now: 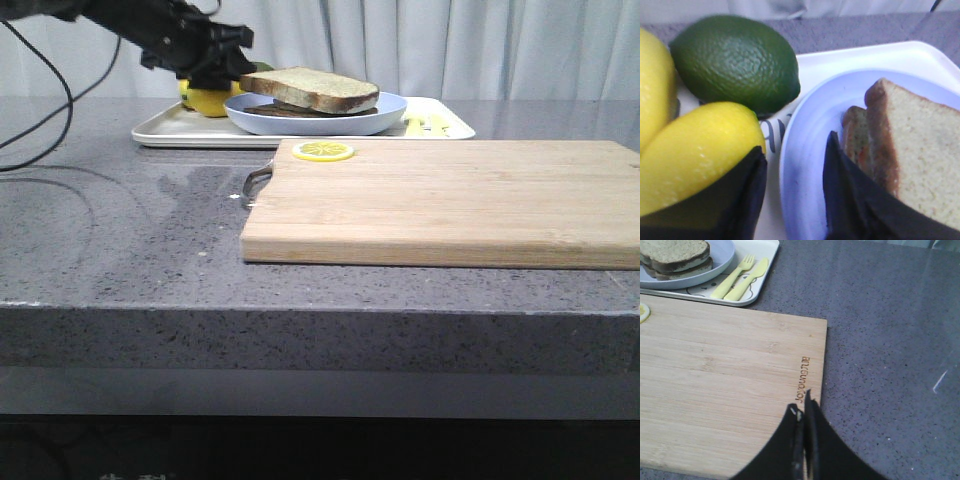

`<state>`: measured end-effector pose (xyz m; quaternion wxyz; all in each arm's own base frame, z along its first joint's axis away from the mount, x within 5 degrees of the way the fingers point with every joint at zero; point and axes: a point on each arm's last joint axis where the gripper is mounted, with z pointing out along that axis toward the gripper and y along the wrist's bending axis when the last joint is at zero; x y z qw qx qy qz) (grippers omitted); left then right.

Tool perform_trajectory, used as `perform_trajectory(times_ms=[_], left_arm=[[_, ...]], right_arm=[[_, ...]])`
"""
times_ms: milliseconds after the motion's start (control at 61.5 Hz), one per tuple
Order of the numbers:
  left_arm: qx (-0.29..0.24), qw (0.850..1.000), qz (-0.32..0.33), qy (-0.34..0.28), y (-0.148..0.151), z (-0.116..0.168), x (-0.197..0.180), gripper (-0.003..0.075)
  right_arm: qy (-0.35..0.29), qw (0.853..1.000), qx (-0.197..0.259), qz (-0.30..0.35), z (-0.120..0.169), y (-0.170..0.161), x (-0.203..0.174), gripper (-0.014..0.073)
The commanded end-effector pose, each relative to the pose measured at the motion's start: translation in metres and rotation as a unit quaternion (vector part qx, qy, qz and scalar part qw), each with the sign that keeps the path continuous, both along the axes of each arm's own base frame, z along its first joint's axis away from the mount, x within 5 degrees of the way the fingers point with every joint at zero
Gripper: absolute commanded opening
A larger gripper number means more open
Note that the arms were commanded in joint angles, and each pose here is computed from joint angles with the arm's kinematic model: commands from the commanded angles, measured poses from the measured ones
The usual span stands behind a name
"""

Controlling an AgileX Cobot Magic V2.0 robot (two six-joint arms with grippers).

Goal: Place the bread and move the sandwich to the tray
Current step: 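Release the plate and raise the left gripper away from the tray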

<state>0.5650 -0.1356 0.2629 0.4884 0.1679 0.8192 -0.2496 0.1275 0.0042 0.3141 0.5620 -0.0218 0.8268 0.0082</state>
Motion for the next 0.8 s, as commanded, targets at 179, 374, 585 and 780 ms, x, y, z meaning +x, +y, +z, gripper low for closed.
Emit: perform_trajectory(times_ms=[179, 374, 585, 780], left_arm=[[-0.022, 0.995, -0.015, -0.094, 0.019, 0.094, -0.029, 0.0229], [-0.013, 0.993, -0.039, -0.112, 0.020, 0.116, -0.045, 0.0060], [-0.041, 0.991, -0.074, -0.102, 0.015, 0.129, -0.057, -0.0018], [-0.034, 0.990, -0.106, -0.084, 0.013, 0.141, -0.072, -0.0018]], right_arm=[[-0.055, 0.998, 0.000, -0.004, 0.016, -0.001, 0.003, -0.0109], [-0.060, 0.998, 0.000, -0.004, 0.017, -0.001, 0.004, -0.0109], [-0.060, 0.998, 0.000, -0.004, 0.017, -0.001, 0.004, -0.0109], [-0.060, 0.998, 0.000, -0.004, 0.017, -0.001, 0.004, -0.0109]])
